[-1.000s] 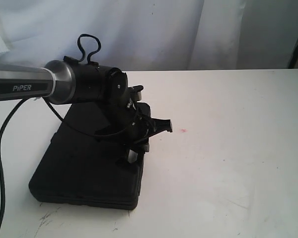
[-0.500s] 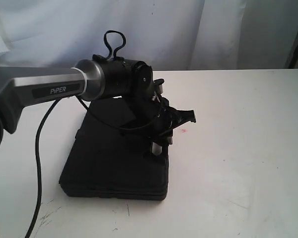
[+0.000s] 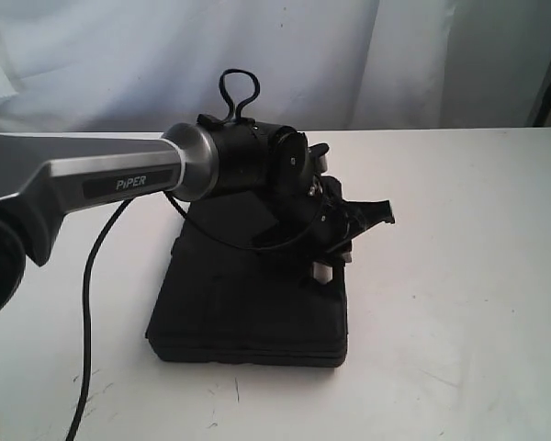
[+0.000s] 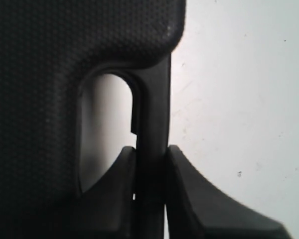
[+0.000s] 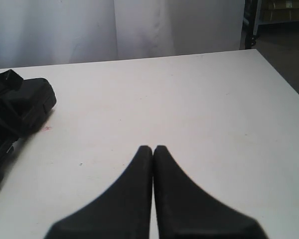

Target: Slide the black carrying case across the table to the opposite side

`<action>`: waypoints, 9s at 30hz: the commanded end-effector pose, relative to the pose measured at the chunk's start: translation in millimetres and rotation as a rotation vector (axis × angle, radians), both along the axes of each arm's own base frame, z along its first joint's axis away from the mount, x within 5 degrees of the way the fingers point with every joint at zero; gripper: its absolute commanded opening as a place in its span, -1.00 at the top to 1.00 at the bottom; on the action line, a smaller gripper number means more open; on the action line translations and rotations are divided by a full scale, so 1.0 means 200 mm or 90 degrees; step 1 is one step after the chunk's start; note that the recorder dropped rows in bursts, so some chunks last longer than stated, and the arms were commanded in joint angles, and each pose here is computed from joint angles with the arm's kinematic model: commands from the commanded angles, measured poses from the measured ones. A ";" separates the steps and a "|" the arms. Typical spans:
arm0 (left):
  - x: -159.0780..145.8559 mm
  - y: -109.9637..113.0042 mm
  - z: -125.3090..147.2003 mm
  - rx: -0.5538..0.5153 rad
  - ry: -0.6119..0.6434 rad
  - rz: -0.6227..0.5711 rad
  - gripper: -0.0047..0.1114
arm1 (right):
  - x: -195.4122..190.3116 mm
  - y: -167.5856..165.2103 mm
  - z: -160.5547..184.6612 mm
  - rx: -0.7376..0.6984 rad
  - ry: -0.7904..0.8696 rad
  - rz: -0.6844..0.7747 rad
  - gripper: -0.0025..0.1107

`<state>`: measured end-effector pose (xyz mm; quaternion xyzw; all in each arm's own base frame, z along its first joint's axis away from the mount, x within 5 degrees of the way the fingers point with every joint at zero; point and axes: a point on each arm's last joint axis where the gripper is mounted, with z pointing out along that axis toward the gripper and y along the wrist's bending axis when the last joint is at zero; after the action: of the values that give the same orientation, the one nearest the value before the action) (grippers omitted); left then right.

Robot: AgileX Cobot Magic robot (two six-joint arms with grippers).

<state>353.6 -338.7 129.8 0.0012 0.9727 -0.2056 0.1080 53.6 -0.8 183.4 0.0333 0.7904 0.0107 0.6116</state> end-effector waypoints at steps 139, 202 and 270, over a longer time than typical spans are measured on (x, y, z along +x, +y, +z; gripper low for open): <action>-1.44 1.70 0.51 0.104 -0.775 0.284 0.92 | 0.00 0.00 0.00 -0.002 -0.003 -0.002 0.96; -1.50 1.68 0.26 0.165 -0.680 0.172 0.92 | 0.00 0.00 0.00 -0.002 -0.003 -0.002 0.96; -1.50 1.68 0.26 0.166 -0.680 0.171 0.92 | -0.07 -0.01 0.65 -0.034 -0.512 -0.022 0.96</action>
<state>53.2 -3.2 182.3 -0.0031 0.7962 -0.0382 0.6038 36.9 -2.9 294.7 0.0277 0.4694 0.0003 0.8825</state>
